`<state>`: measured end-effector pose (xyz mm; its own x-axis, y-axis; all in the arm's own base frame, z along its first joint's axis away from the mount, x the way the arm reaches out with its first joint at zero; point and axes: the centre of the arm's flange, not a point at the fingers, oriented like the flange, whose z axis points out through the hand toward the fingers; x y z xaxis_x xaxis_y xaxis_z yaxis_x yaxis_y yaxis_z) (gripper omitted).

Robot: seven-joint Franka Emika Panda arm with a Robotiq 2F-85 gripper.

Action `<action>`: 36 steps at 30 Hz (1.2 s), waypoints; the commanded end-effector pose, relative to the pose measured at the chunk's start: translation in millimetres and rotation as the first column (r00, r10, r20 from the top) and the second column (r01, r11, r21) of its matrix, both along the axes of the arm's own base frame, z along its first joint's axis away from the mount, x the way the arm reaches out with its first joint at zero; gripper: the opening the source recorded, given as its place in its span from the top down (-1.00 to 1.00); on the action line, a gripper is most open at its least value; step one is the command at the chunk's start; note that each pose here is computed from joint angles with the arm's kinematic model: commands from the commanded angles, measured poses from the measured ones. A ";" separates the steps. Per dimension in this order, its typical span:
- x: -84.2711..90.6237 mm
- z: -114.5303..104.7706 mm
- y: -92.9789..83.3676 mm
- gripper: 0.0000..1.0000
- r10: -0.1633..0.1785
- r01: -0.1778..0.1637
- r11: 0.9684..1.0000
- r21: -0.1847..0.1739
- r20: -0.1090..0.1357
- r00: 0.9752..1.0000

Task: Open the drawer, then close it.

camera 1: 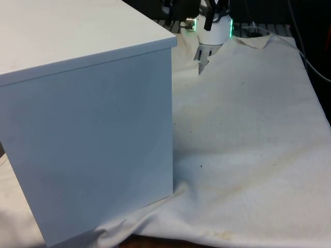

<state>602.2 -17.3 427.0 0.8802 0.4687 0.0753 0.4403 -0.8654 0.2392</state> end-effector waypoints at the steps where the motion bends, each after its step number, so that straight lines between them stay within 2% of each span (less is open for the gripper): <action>1: -1.3 2.7 -1.9 -1.00 0.011 -0.011 1.000 0.003 0.015 1.000; 7: 0.4 5.3 -9.6 -1.00 0.043 -0.043 0.999 -0.003 0.054 0.998; 8: 0.8 4.5 -8.8 -1.00 0.033 -0.033 0.999 -0.006 0.037 0.999; 9: 0.5 5.0 -10.8 -1.00 0.047 -0.047 0.999 -0.004 0.059 0.997; 11: 0.9 5.0 -12.9 -1.00 0.055 -0.055 0.998 -0.008 0.072 0.996; 15: 1.6 4.3 -17.2 -1.00 0.078 -0.077 0.997 -0.018 0.103 0.992; 16: 2.2 3.2 -16.3 -1.00 0.068 -0.067 0.998 -0.020 0.088 0.994; 17: 1.8 3.8 -17.7 -1.00 0.083 -0.081 0.996 -0.021 0.107 0.991; 20: 2.4 3.7 -19.1 -1.00 0.098 -0.095 0.995 -0.029 0.120 0.988; 21: 2.8 4.0 -20.1 -1.00 0.110 -0.106 0.994 -0.037 0.124 0.986; 24: 3.4 3.8 -20.4 -1.00 0.129 -0.124 0.991 -0.048 0.127 0.984; 25: 3.2 3.3 -20.5 -1.00 0.120 -0.116 0.992 -0.040 0.119 0.986; 26: 3.6 3.7 -20.9 -1.00 0.134 -0.128 0.990 -0.051 0.127 0.983; 27: 3.8 3.4 -20.8 -1.00 0.139 -0.134 0.990 -0.054 0.127 0.982; 28: 4.0 3.9 -21.3 -1.00 0.152 -0.146 0.987 -0.061 0.126 0.980; 33: 4.5 2.3 -23.9 -1.00 0.182 -0.174 0.982 -0.075 0.118 0.976; 34: 3.8 3.0 -23.1 -1.00 0.175 -0.169 0.984 -0.063 0.112 0.978; 35: 4.6 2.1 -25.0 -1.00 0.186 -0.178 0.981 -0.077 0.117 0.976; 36: 5.4 0.2 -27.5 -1.00 0.193 -0.185 0.979 -0.082 0.111 0.975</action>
